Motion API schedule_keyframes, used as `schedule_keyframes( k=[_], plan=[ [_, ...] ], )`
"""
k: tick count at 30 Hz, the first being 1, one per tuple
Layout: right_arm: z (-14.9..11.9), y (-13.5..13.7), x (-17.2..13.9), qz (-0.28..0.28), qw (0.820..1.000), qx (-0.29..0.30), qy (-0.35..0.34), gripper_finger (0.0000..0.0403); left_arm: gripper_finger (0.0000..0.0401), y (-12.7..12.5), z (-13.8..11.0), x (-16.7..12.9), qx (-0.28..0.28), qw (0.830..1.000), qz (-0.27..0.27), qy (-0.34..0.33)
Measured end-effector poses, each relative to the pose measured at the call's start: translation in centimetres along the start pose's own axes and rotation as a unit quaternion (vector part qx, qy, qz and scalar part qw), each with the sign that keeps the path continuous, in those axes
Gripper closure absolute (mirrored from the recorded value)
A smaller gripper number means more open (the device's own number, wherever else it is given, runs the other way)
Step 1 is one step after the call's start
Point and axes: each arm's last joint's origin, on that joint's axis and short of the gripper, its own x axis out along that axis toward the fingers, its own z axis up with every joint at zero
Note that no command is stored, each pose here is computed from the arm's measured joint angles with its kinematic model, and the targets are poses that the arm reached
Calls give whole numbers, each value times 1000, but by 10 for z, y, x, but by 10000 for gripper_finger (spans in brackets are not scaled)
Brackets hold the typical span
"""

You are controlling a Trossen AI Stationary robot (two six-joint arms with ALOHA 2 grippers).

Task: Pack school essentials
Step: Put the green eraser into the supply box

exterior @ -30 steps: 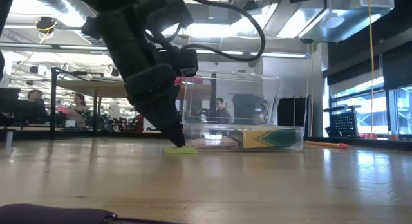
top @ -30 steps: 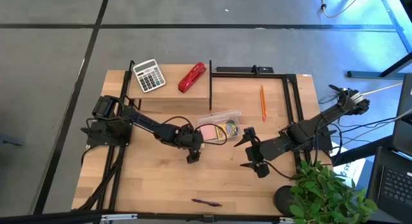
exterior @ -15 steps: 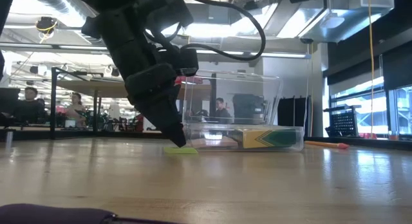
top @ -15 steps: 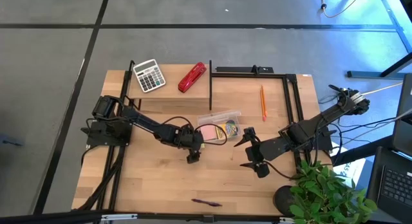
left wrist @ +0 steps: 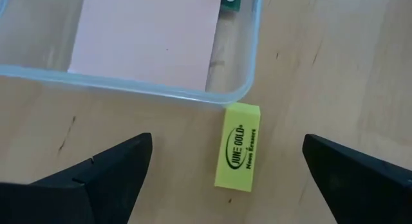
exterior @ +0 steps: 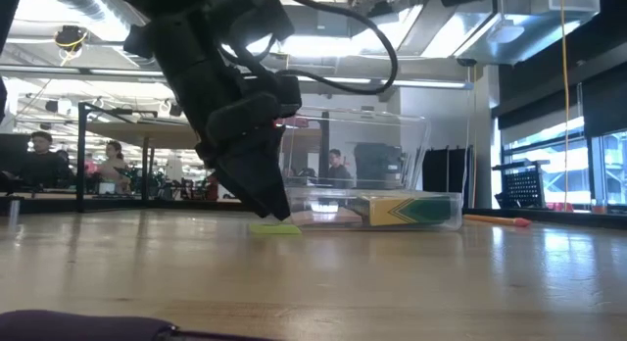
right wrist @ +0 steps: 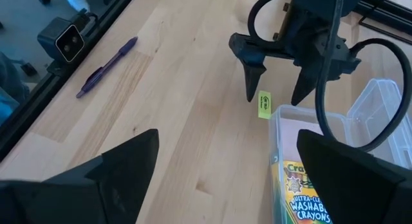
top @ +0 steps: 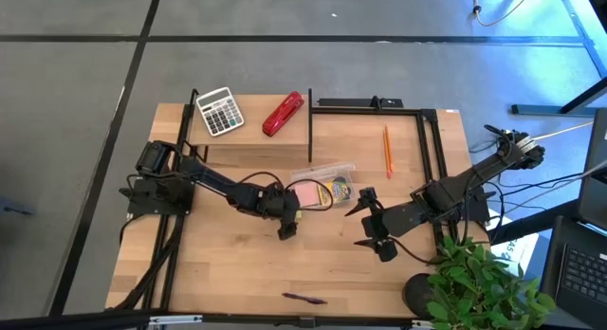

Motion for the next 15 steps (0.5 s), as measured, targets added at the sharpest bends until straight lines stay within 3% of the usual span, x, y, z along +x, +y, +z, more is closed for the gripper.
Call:
schedule_keyframes(
  k=[15],
  plan=[
    [-1, 0, 0, 1, 1000, 1, 2, 34, 4, -13, -12, 11, 49, 999, 0, 7]
  ],
)
